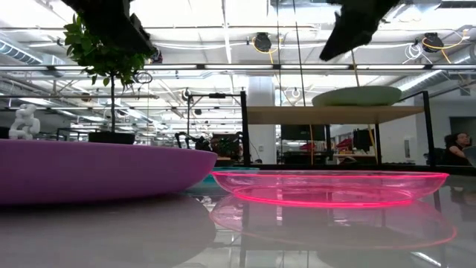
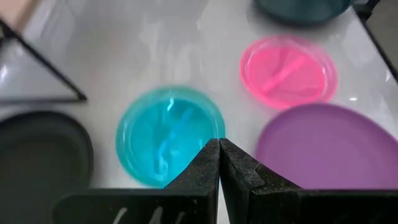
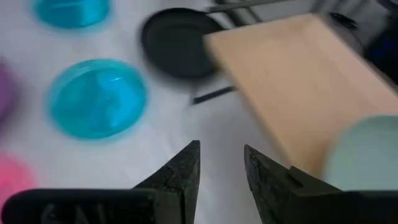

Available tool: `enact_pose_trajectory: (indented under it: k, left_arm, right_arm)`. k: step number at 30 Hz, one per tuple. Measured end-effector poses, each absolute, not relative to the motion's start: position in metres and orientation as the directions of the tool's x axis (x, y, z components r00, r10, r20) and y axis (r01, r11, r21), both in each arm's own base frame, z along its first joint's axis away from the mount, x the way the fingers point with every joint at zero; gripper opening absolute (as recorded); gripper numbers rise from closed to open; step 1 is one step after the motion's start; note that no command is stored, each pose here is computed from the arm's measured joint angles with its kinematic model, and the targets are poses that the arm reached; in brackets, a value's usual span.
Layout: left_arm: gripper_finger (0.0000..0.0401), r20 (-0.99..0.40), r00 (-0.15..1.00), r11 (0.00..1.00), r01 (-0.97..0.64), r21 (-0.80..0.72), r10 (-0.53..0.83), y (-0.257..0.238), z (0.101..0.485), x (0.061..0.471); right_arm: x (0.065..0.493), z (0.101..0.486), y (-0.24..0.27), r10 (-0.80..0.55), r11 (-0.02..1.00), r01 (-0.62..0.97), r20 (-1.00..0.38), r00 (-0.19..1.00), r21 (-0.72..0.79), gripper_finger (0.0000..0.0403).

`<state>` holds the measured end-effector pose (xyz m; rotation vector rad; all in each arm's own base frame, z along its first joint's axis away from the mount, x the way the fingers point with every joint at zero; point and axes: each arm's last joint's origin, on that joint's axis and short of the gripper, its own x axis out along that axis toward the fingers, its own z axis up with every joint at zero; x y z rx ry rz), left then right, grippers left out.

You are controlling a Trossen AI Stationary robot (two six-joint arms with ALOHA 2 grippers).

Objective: Place and stack plates onto a shelf
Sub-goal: Put the left small blue plate on the shelf

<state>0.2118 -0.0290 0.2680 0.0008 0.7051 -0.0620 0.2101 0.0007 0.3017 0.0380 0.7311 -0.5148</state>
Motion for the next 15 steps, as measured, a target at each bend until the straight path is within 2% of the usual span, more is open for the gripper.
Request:
enact_pose_trajectory:
  k: [6,13,15]
  left_arm:
    - [0.0017,-0.775,0.627,0.994,-0.015,-0.107,-0.074,-0.039,0.246,0.197]
    - [0.0018,-0.851,0.518,0.981,-0.108,-0.164,-0.085,-0.054,0.218,0.181]
    - [0.0021,-0.864,0.495,0.987,-0.073,-0.142,-0.088,-0.058,0.209,0.176]
  right_arm:
    - [0.21,0.293,0.035,-0.391,0.908,0.398,-0.608,0.691,-0.132,0.0109]
    - [0.211,0.26,0.07,-0.252,0.966,0.248,-0.511,0.822,-0.077,0.0109]
    - [0.21,0.251,0.075,-0.218,0.976,0.199,-0.495,0.841,-0.09,0.0109]
